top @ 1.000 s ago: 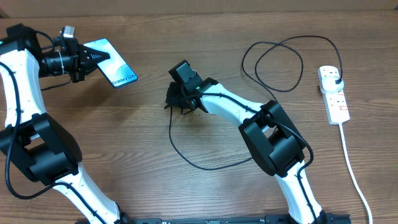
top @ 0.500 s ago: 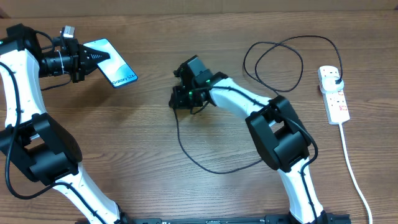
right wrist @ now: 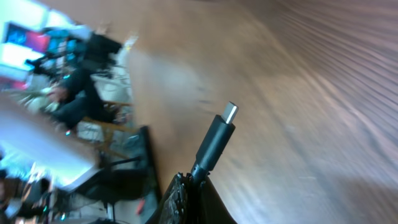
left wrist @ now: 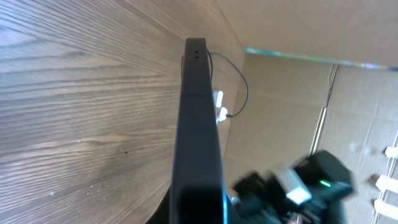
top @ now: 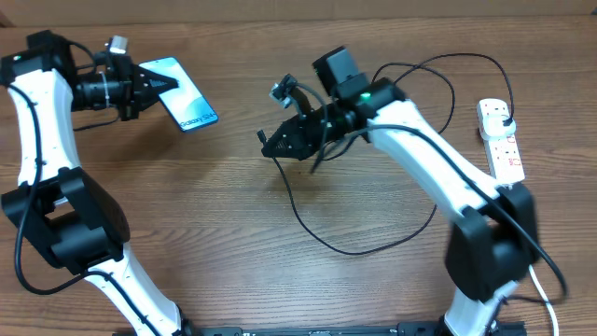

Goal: Plug charger to phone and switch on socket
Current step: 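Lift the connector with the right gripper toward the phone's bottom port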

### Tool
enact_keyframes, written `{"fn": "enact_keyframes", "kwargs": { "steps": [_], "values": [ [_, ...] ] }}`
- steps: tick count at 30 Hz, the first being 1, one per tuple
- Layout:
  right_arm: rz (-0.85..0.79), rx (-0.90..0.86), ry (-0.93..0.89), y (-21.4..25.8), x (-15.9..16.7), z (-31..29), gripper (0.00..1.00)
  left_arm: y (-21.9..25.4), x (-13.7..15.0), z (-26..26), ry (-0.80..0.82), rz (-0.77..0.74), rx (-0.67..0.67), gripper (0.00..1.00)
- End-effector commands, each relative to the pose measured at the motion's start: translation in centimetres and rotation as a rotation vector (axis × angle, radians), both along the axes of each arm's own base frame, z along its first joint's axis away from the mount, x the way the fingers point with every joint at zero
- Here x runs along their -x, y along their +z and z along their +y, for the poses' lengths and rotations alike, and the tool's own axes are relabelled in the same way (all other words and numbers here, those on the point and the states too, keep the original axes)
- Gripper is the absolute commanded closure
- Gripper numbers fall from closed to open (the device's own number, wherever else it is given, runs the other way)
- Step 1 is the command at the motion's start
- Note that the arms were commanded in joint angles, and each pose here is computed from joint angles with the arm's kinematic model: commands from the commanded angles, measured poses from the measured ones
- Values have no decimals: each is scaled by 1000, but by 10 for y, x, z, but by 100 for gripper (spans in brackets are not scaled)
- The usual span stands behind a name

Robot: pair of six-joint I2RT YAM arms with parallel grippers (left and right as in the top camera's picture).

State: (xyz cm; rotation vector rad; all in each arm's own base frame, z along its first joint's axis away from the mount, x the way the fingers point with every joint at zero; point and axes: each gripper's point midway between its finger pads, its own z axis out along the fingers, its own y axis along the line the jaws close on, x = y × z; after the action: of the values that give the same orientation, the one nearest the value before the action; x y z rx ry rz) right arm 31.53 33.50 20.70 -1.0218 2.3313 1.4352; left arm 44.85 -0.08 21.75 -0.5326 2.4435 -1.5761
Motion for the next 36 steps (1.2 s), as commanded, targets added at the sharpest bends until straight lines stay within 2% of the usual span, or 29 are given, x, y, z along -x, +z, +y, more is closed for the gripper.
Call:
{"fn": "enact_keyframes", "kwargs": {
  "steps": [1,7,10,17,22,27,36],
  "values": [
    [-71,-147,96,45,19,-6,96,40,2,-21,-60,-142,39,96],
    [45,-251,155,70,45,-10,96,65,5,-47,-139,-265,163,96],
    [42,-264,177,73,50,-4,96,71,7,-58,-168,-285,193,96],
    [104,-271,123,82,39,6,96,100,9,-71,-204,-366,346,96],
    [97,-312,83,98,23,15,96,100,6,-70,-186,-288,371,96],
    [102,-265,-20,94,5,18,96,100,7,-72,-170,-191,404,95],
    [113,-263,-15,94,8,21,96,100,7,-72,-161,-152,416,96]
  ]
}}
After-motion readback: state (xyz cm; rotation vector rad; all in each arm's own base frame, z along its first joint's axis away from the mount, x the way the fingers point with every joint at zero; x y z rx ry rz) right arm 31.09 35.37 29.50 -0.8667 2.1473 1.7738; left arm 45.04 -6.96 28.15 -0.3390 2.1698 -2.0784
